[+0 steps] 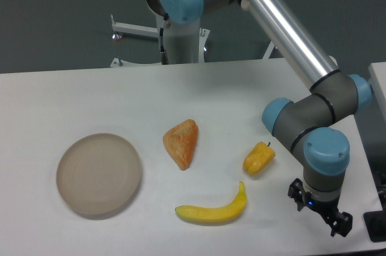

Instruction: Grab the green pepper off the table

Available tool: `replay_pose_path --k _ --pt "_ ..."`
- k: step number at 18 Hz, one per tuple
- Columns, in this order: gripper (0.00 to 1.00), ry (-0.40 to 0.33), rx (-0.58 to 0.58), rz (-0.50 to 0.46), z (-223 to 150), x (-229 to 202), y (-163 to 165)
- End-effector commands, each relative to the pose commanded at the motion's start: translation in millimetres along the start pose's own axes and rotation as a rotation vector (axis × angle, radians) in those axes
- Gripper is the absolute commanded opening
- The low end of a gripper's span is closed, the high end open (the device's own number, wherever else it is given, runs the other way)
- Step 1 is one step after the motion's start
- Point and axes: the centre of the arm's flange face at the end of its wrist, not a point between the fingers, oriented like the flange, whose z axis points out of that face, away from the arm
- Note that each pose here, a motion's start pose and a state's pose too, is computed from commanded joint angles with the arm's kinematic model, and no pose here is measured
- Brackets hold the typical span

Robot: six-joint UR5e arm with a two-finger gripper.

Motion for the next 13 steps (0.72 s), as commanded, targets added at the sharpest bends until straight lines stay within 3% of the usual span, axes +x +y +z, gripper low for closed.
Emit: replay_pose_path --k 7,13 --pt "1.0 0.001 0.01 -0.008 -2 1 -2" --pt "1.0 0.052 0.035 -0.019 -24 20 9"
